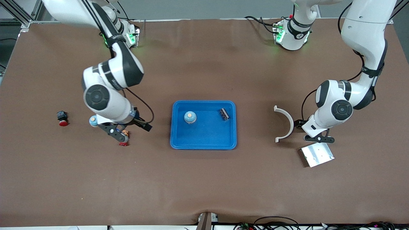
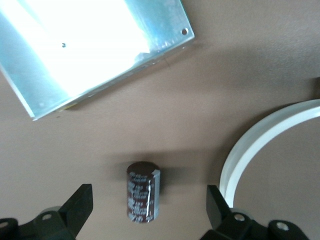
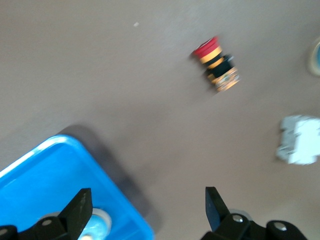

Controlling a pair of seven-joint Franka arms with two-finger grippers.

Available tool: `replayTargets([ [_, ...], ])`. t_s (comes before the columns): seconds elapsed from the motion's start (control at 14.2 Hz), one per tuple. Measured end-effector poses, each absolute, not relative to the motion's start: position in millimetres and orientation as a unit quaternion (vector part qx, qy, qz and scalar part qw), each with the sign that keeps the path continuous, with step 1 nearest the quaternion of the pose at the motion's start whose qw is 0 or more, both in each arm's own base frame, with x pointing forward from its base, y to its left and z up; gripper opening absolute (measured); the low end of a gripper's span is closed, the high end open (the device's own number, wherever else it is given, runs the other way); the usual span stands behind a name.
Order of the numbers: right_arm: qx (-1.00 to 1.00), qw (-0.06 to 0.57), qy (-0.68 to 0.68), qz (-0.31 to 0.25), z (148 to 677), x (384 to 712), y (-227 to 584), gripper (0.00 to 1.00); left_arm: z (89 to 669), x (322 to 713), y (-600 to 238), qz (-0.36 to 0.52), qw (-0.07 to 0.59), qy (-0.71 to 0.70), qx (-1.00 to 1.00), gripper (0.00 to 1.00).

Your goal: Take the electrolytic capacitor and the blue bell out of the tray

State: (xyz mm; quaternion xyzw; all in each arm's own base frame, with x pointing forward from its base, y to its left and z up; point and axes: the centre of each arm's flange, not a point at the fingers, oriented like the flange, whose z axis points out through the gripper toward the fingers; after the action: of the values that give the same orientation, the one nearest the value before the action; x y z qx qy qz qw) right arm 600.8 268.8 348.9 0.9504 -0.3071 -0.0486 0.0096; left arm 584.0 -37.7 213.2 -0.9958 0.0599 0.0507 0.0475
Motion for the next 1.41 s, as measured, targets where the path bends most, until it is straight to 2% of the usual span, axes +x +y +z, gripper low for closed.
replayTargets([
  [0.63,0.934,0.022,-0.357,-0.016,249.7,566.0,374.6,1.00,274.9,584.6,-95.9,0.053,0.050,-0.031,-0.997,1.00],
  [0.92,0.928,0.020,-0.373,-0.009,237.5,549.3,403.3,1.00,304.9,587.9,-138.6,0.057,0.024,-0.129,-0.990,1.00],
  [1.41,0.918,0.004,-0.397,0.000,231.0,541.9,420.3,1.00,335.9,589.6,-203.8,0.049,-0.019,-0.272,-0.961,1.00],
])
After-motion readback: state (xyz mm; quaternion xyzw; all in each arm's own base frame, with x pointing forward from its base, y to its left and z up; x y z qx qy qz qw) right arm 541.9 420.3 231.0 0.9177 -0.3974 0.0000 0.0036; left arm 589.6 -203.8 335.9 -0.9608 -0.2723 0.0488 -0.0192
